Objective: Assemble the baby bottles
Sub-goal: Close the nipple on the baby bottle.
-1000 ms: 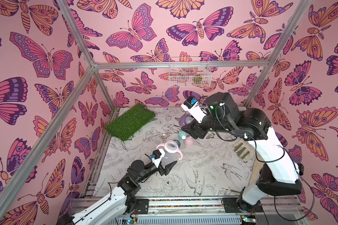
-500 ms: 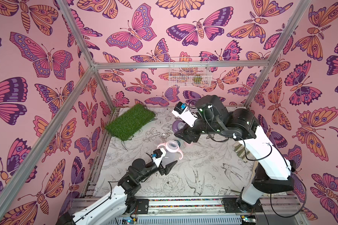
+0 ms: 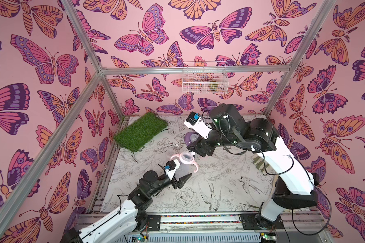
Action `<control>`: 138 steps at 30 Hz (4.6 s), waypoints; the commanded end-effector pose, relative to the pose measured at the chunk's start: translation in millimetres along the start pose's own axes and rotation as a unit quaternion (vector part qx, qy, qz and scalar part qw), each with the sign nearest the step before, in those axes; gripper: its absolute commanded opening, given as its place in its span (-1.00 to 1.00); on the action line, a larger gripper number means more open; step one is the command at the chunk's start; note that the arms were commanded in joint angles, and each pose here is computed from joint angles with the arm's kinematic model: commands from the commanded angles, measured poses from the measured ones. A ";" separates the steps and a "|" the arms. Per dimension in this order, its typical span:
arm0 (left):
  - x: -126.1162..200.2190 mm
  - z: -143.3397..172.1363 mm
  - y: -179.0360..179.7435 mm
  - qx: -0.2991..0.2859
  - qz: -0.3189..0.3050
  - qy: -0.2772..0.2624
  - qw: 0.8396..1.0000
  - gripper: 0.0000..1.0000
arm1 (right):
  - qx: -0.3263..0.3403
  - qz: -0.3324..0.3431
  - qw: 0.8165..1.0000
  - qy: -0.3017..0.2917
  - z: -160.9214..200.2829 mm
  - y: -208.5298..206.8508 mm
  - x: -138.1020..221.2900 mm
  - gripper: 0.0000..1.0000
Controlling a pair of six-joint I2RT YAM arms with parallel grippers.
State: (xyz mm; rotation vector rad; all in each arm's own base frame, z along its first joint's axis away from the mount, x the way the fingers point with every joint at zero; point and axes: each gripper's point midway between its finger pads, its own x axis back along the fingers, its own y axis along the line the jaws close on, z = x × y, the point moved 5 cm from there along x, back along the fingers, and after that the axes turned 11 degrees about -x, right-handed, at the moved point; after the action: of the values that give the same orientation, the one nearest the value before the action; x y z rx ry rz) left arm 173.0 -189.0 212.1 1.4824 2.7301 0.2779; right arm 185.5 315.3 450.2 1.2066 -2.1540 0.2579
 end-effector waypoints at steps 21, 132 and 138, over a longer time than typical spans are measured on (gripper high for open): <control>-1.6 -10.6 -2.2 -0.024 0.010 -0.005 1.000 -1.00 | 0.017 -0.032 0.999 -0.019 -5.3 13.5 6.7 -0.46; -8.3 -66.6 38.5 -0.270 -0.217 0.016 0.938 -1.00 | -0.483 -0.052 0.874 -0.005 46.5 -52.1 -131.6 -1.00; -7.0 -69.8 39.8 -0.288 -0.245 0.003 0.926 -1.00 | -0.526 -0.028 0.849 -0.044 40.0 -47.1 -135.8 -1.00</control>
State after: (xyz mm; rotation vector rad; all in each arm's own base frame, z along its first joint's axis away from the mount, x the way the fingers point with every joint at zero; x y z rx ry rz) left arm 217.6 -163.6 228.5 0.6352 2.7991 1.1803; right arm 246.2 343.2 326.4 0.6378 -1.8068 -0.7690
